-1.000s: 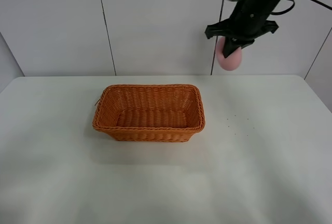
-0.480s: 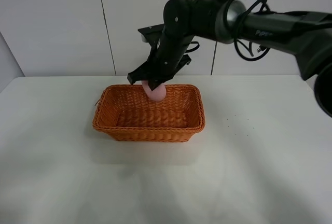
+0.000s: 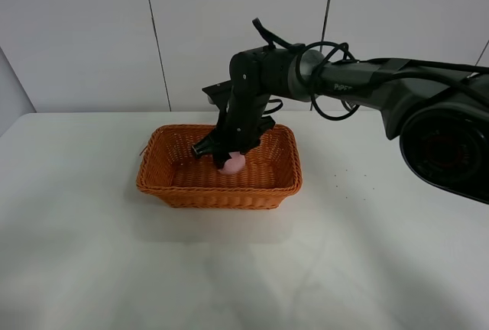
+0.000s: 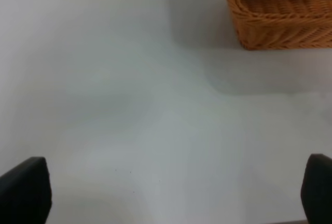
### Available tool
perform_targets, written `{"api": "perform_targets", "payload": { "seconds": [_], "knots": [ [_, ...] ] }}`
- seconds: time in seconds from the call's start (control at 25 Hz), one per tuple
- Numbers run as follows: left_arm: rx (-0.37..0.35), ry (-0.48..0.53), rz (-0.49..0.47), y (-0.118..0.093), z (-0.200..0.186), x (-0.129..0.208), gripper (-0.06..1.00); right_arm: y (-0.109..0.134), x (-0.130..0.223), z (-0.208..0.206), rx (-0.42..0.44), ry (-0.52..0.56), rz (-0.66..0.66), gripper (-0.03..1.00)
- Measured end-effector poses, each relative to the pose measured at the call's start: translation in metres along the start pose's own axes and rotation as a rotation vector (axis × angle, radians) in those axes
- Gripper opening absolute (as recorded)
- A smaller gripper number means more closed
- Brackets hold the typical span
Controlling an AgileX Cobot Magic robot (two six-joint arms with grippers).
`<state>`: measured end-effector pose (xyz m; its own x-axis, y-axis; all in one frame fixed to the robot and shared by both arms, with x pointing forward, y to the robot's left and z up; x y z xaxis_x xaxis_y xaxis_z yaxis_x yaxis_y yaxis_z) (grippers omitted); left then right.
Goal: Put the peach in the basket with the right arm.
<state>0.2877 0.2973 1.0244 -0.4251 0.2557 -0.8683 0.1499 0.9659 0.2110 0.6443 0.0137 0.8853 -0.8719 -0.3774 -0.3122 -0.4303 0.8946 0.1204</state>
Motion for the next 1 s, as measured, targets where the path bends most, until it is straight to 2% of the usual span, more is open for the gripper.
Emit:
{"api": "perform_targets", "payload": {
  "seconds": [0.08,0.16,0.28,0.44,0.6,0.72,0.84,1.0],
  "knots": [
    [0.0,0.0,0.0,0.0,0.0,0.0,0.99,0.0,0.0,-0.003,0.001,0.008,-0.001,0.61],
    [0.0,0.0,0.0,0.0,0.0,0.0,0.99,0.002,-0.004,-0.012,-0.001,0.004,0.0,0.66],
    [0.0,0.0,0.0,0.0,0.0,0.0,0.99,0.007,-0.016,-0.04,-0.009,-0.017,0.002,0.69],
    [0.0,0.0,0.0,0.0,0.0,0.0,0.99,0.012,-0.04,-0.095,-0.009,-0.095,-0.015,0.69],
    [0.0,0.0,0.0,0.0,0.0,0.0,0.99,0.003,-0.059,-0.128,0.01,-0.191,-0.003,0.7],
    [0.0,0.0,0.0,0.0,0.0,0.0,0.99,-0.019,-0.063,-0.131,0.027,-0.196,0.044,0.7],
    [0.0,0.0,0.0,0.0,0.0,0.0,0.99,-0.054,-0.068,-0.133,0.054,-0.2,0.105,0.7],
    [0.0,0.0,0.0,0.0,0.0,0.0,0.99,-0.117,-0.07,-0.14,0.104,-0.214,0.214,0.7]
  ]
}}
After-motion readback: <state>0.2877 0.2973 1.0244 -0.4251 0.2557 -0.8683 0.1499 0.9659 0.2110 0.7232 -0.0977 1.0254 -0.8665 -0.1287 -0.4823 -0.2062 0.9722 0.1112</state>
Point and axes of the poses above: a point on each arm's last joint axis where the gripper is mounted, z pointing out along that axis toward the gripper, y along the wrist's bending axis when the last joint is at zero, x = y × z, the point moved 6 cm from there along z, pointing out along that axis toward the gripper, and after that the axes turned 12 degrees about z, right-handed, at the moved point
